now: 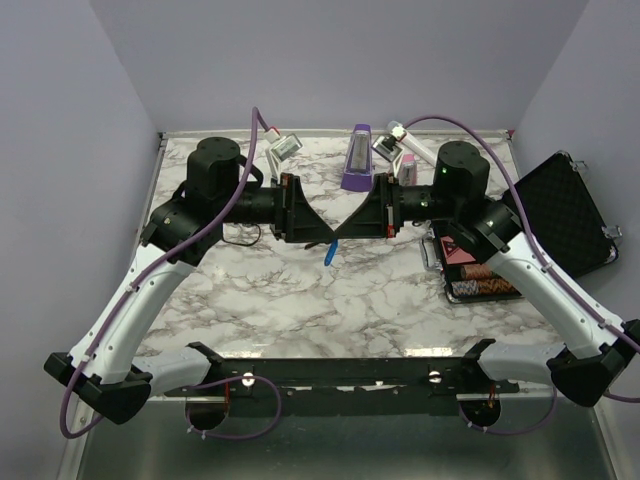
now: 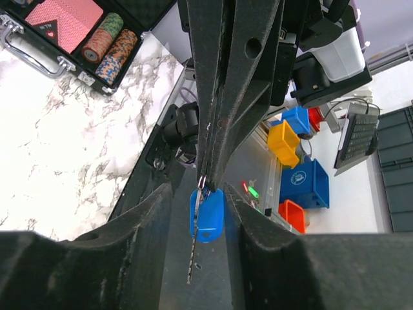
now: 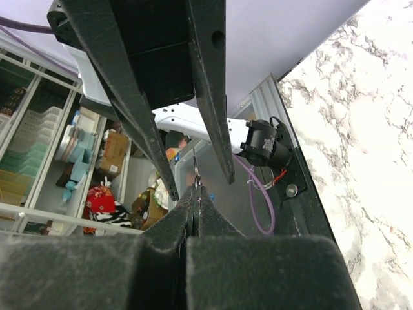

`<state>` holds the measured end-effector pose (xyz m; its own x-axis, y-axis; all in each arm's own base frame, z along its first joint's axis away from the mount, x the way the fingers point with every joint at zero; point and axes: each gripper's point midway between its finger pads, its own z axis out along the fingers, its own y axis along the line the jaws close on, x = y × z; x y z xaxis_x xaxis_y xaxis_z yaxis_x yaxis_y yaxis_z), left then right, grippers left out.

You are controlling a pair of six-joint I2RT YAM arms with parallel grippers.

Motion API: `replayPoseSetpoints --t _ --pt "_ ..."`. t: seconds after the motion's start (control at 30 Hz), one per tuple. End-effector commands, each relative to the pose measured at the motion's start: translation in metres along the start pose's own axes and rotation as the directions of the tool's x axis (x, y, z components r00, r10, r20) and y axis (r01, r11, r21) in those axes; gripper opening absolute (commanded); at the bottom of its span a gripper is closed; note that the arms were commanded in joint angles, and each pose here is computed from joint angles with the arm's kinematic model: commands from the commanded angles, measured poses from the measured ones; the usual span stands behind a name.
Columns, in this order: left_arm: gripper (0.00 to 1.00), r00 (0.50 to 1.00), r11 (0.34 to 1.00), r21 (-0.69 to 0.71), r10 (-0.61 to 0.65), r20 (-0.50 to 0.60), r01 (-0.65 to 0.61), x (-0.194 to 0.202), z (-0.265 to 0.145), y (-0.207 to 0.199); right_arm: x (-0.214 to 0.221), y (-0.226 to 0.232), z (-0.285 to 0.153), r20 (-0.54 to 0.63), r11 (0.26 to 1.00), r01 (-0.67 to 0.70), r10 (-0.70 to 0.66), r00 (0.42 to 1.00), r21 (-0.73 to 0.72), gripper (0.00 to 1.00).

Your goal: Remove the keys from the keyring

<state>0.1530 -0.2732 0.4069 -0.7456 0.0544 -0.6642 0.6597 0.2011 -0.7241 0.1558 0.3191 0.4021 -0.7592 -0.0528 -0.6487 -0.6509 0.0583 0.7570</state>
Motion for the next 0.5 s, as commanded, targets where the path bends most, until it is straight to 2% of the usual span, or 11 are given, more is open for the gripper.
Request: replayPoseSetpoints --t 0.0,0.17,0.47 --pt "0.49 0.999 1.000 -0.001 0.026 0.036 -0.026 -0.010 -0.004 -0.001 0.002 0.006 0.000 -0.026 1.000 0.010 -0.011 1.000 -0.022 0.01" --pt "0.54 0.998 1.000 -0.009 0.022 0.061 -0.021 -0.015 -0.012 -0.001 0.001 0.004 0.000 -0.024 1.000 0.014 -0.014 1.000 -0.012 0.01" --pt "0.50 0.998 1.000 -0.008 0.026 0.050 -0.026 -0.010 -0.024 0.002 -0.002 0.005 0.001 -0.018 1.000 0.016 -0.017 1.000 -0.007 0.01"
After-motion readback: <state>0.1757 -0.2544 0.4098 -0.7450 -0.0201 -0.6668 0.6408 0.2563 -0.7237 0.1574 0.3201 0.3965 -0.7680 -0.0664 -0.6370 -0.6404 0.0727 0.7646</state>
